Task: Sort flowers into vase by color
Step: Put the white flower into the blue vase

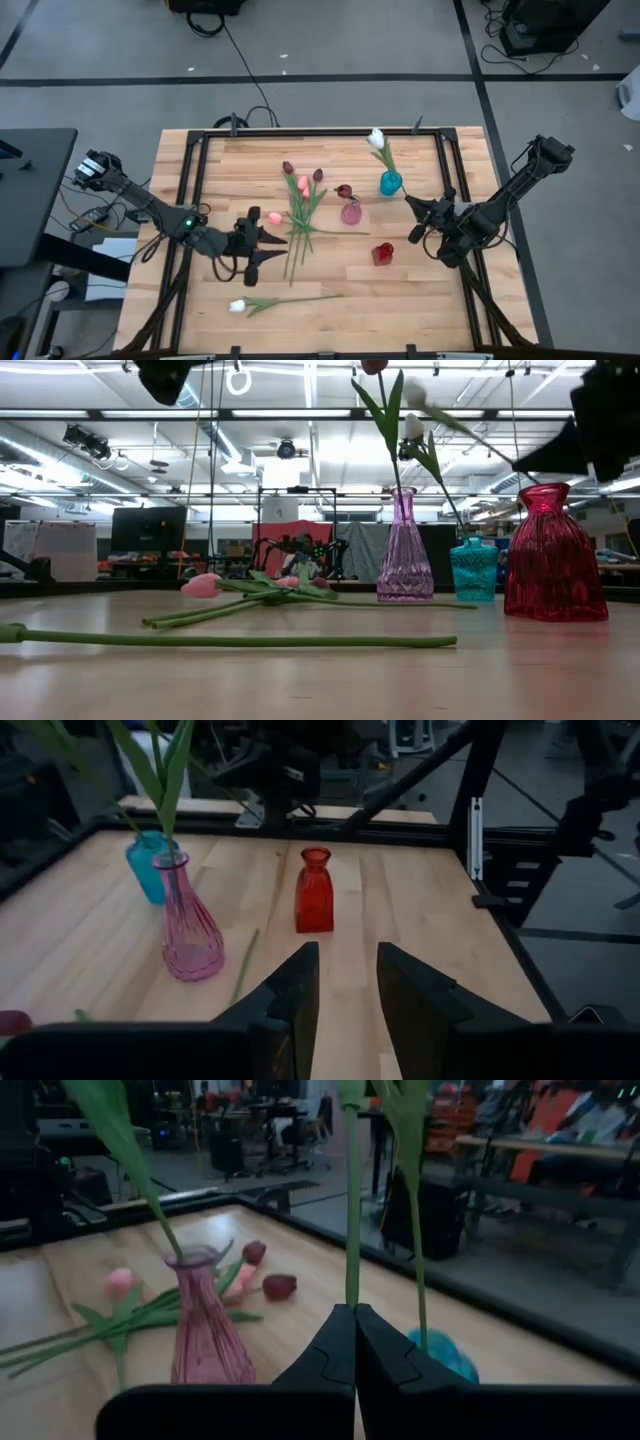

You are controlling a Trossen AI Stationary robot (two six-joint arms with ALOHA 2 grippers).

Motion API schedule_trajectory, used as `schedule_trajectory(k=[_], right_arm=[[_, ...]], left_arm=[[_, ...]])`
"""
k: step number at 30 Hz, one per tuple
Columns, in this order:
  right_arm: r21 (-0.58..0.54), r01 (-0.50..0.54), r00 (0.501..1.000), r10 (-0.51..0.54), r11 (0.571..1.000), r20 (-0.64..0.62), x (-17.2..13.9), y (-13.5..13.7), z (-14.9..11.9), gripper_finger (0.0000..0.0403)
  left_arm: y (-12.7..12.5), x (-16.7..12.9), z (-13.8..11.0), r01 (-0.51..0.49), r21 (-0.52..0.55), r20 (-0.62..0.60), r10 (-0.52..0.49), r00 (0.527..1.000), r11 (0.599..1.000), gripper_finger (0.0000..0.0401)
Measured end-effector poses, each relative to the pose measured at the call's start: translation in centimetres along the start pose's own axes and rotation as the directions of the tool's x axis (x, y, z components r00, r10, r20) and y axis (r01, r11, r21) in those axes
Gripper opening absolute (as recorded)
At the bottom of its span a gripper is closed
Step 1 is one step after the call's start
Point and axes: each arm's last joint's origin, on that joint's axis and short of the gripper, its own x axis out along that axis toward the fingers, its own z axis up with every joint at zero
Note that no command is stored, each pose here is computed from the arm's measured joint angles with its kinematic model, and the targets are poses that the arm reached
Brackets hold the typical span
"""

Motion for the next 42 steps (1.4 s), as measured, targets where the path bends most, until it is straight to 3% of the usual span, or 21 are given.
schedule_trajectory(k=[4,9,11,14,16,18,21,28,33,36,42], right_arm=[[0.064,-0.058,0.998,0.059,0.996,-0.013,-0.1,0.0,-0.9,0.0005],[0.034,-0.234,0.971,0.232,0.972,0.049,-0.8,2.8,2.8,0.0005],[0.018,-0.321,0.939,0.316,0.947,0.136,-1.1,3.5,5.7,0.0005],[-0.061,-0.448,0.838,0.442,0.892,0.321,-1.6,3.6,9.5,0.0005],[-0.136,-0.461,0.78,0.473,0.877,0.409,-1.8,3.4,11.5,0.0005],[-0.183,-0.421,0.779,0.457,0.888,0.428,-1.7,3.0,12.6,0.0005],[-0.202,-0.408,0.784,0.455,0.89,0.422,-0.7,2.5,12.9,0.0005],[-0.167,-0.612,0.721,0.632,0.773,0.282,2.8,2.9,11.1,0.0005],[-0.204,-0.512,0.784,0.551,0.835,0.286,4.8,2.1,11.2,0.0005],[-0.205,-0.507,0.765,0.547,0.837,0.341,5.4,0.8,10.8,0.0005],[-0.148,-0.4,0.786,0.422,0.904,0.452,6.2,-2.9,6.7,0.0005]], left_arm=[[1.2,0.7,0.3,0.042,-0.028,-0.018,-0.042,0.999,0.999,0.011],[2.0,1.1,0.4,0.047,-0.008,-0.022,-0.047,0.999,0.999,0.011],[2.2,1.2,0.5,0.057,-0.012,-0.019,-0.057,0.998,0.998,0.011],[2.4,1.3,0.6,0.071,-0.017,-0.022,-0.071,0.997,0.997,0.011],[2.5,1.4,0.6,0.085,-0.02,-0.02,-0.085,0.996,0.996,0.011],[2.4,1.4,0.7,0.1,-0.023,-0.015,-0.1,0.995,0.995,0.011],[2.4,1.3,0.6,0.111,-0.02,-0.024,-0.112,0.993,0.994,0.011],[2.4,1.3,0.5,0.107,-0.016,-0.038,-0.108,0.993,0.994,0.011],[2.4,1.3,0.5,0.107,-0.016,-0.039,-0.107,0.993,0.994,0.011],[2.4,1.3,0.5,0.107,-0.016,-0.04,-0.108,0.993,0.994,0.011],[2.3,1.3,0.7,0.113,-0.023,-0.013,-0.113,0.994,0.993,0.011]])
